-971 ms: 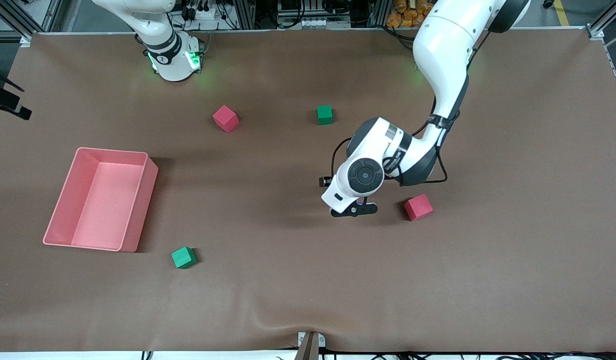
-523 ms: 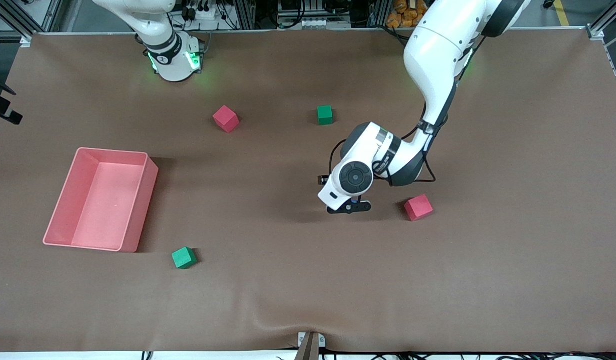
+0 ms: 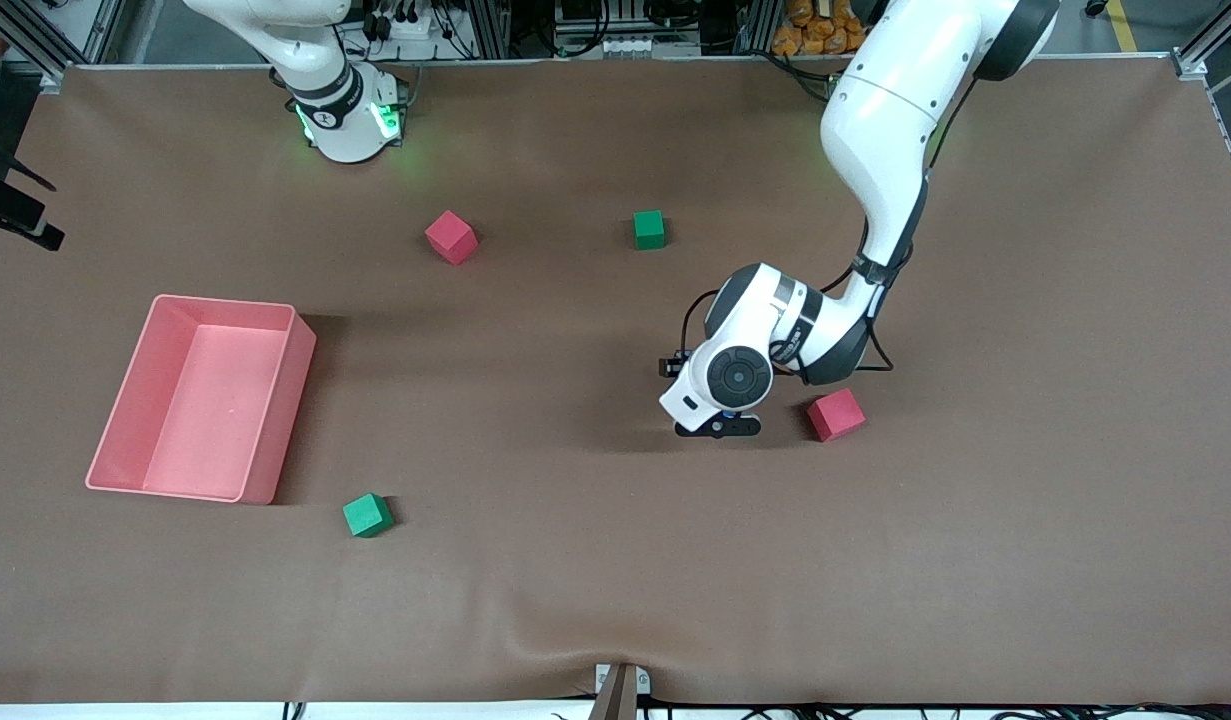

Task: Place and upright button with both arms
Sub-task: 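Retract the right gripper while the left gripper reaches the button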

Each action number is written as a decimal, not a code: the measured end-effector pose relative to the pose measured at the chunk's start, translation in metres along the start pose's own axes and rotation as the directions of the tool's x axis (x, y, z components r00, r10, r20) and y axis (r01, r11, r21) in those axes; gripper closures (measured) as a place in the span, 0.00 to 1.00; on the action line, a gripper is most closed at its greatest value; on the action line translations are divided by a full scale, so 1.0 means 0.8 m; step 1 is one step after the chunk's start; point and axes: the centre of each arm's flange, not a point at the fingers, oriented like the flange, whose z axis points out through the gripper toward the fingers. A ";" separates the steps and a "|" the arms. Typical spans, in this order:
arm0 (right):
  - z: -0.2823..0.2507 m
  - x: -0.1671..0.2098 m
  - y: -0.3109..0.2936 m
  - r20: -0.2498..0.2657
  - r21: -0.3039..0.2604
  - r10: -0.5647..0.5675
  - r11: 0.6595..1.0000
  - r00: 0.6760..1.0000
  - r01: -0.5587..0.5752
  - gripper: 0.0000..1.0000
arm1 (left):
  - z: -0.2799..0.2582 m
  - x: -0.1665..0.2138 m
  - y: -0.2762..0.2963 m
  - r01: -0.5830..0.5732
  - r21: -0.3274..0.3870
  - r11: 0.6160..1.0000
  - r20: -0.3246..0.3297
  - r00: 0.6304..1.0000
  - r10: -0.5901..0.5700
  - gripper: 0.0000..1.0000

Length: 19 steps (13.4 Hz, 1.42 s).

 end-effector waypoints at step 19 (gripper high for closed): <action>0.006 0.002 -0.027 0.020 -0.044 -0.044 0.998 0.999 0.045 0.00 | 0.026 -0.019 0.042 0.018 0.005 1.000 -0.001 1.000 -0.018 0.30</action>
